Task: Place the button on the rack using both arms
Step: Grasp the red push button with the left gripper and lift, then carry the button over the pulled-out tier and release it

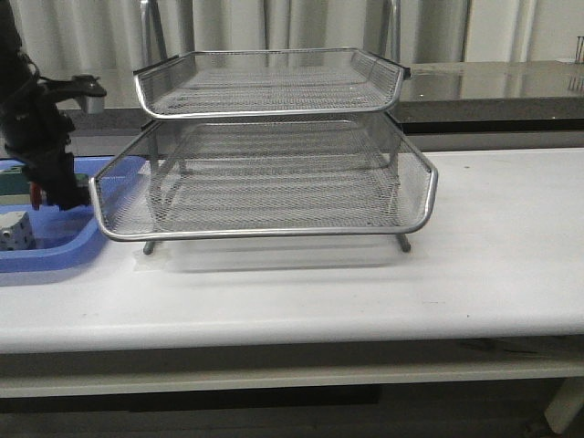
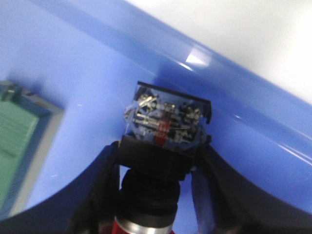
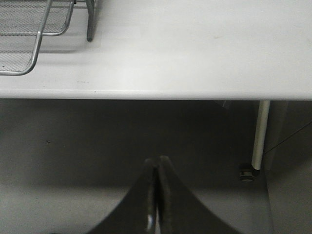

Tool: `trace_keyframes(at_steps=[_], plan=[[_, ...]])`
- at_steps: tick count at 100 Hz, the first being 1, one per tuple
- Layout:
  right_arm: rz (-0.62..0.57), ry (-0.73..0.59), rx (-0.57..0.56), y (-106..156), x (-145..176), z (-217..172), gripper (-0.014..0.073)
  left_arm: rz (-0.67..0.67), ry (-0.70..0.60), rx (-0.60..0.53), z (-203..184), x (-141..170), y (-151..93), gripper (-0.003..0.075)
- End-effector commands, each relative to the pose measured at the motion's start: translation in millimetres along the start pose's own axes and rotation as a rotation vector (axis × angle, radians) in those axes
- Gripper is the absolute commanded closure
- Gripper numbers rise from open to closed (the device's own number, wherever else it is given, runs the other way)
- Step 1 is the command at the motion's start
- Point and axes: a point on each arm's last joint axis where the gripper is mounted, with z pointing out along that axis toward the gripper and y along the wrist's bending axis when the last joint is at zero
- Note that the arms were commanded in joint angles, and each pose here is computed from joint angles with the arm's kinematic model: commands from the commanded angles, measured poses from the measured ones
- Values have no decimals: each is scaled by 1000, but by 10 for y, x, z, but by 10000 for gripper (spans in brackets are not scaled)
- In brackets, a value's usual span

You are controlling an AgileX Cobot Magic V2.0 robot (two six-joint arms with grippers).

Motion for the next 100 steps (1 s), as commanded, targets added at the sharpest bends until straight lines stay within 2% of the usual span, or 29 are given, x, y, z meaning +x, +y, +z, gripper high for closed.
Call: trace_keyframes(at_steps=[1,9,17,46,58,77,89,100], plan=[[-2,-84,6,-4,-119,-69,711,-38,-97,-88,-673,-142,112,741],[-2,-84,6,-4,-119,-69,711,-74,-95,-85,-907,-157,132,741],[-2,-84,6,-4,-119,-69,711,-152,-145,-159,-1202,-178,195,741],[-2,-84,6,-4,-119,-69,711,-144,-281,-318,-2233,-206,24,741],[-2,-84,6,-4,-119,-69,711,-155,-385,-324,-2604,-263,-151,741],[-2,-84,6,-4,-119,-69,711,-98,-506,-328,-3061,-425,-516,741],[-2,-84,6,-4,-119,-69,711,-45,-541,-305,-3206,-566,-803,741],[-2,-84,6,-4,-119,-69,711,17,-526,-255,-3191,-696,-1098,741]])
